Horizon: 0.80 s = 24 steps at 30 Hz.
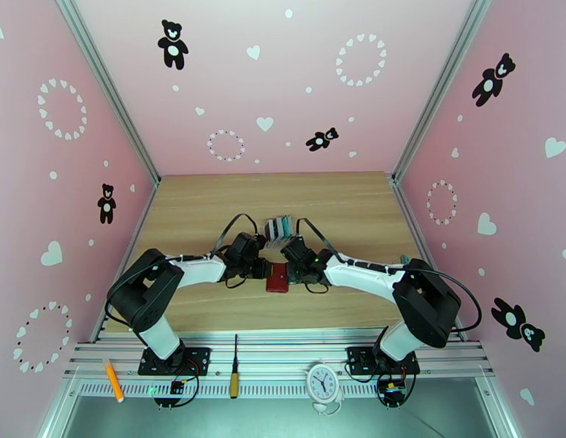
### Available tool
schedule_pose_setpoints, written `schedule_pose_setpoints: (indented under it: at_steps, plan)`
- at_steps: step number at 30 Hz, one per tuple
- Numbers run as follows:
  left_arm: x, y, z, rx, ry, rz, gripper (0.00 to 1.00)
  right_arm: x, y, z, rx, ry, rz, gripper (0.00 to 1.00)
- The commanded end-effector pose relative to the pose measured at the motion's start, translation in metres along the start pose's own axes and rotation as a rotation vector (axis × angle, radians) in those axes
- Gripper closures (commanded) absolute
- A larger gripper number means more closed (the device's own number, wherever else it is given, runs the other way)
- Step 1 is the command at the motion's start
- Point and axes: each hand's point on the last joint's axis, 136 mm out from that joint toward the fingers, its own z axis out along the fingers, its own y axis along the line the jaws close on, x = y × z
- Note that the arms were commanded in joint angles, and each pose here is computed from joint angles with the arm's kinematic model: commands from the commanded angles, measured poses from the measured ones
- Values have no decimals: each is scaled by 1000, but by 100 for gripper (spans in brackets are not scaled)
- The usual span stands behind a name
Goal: Put the credit cards into the card holder
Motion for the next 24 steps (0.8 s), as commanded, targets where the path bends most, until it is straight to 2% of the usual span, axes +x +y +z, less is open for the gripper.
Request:
schedule_pose_setpoints:
  at_steps: [1, 9, 12, 24]
  plan:
    - [35, 45, 0, -174, 84, -53, 76, 4, -11, -8, 28, -5, 13, 95]
    - [33, 42, -2, -162, 68, -50, 76, 8, -19, -7, 64, 3, 13, 88]
    - [32, 42, -3, -158, 65, -50, 76, 10, -22, -5, 78, 10, 14, 81]
    - [31, 39, -4, -143, 58, -50, 77, 14, -25, 6, 104, 33, 7, 79]
